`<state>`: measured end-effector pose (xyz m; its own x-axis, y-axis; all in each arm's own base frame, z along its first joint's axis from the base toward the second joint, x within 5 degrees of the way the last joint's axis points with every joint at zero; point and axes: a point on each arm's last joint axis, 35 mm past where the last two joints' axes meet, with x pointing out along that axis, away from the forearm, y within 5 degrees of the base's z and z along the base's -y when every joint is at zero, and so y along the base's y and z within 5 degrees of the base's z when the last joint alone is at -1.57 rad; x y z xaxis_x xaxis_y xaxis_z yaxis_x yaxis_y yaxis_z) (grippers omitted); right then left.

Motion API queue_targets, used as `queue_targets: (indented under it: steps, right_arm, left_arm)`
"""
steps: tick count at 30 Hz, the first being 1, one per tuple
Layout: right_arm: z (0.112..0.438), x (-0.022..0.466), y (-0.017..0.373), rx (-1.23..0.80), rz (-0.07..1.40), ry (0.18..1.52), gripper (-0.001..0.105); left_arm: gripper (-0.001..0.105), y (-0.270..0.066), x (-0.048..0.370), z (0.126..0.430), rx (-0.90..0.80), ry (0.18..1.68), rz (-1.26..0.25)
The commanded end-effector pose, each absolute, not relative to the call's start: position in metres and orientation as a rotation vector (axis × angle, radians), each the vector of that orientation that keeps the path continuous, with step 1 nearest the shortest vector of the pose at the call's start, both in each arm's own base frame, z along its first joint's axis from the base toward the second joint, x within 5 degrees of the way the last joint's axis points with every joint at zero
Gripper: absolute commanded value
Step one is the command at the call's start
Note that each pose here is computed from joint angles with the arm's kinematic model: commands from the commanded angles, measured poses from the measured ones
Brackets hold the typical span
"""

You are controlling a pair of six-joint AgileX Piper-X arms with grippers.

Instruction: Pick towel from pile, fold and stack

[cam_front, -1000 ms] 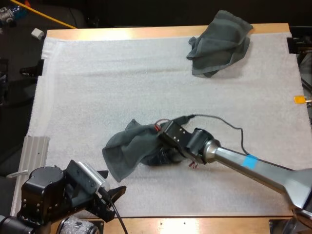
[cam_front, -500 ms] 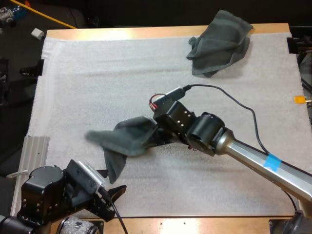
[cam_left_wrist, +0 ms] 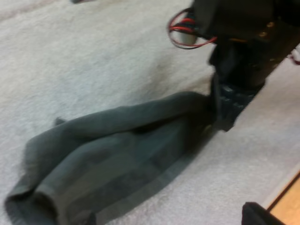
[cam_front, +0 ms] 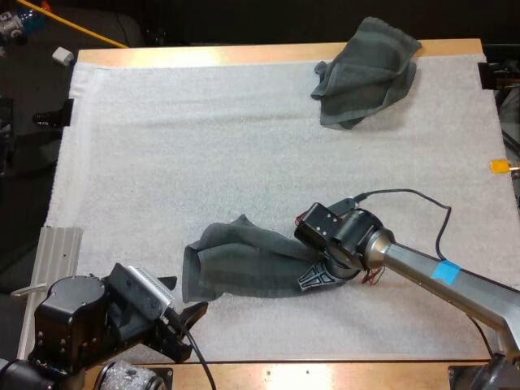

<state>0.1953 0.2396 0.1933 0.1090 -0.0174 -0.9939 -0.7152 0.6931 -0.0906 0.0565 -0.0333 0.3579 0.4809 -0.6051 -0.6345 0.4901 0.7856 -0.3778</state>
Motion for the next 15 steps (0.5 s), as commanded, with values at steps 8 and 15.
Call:
queue_targets:
  steps: [8, 15]
  right_arm:
    - [0.19, 0.201, 0.225, -0.649, 0.475, 1.396, 0.0]
    - [0.203, 0.195, 0.219, -0.674, 0.435, 1.378, 0.001]
  left_arm:
    - [0.06, -0.033, 0.058, 0.358, -0.143, 0.82, -0.659]
    - [0.06, -0.034, 0.06, 0.36, -0.131, 0.796, -0.652]
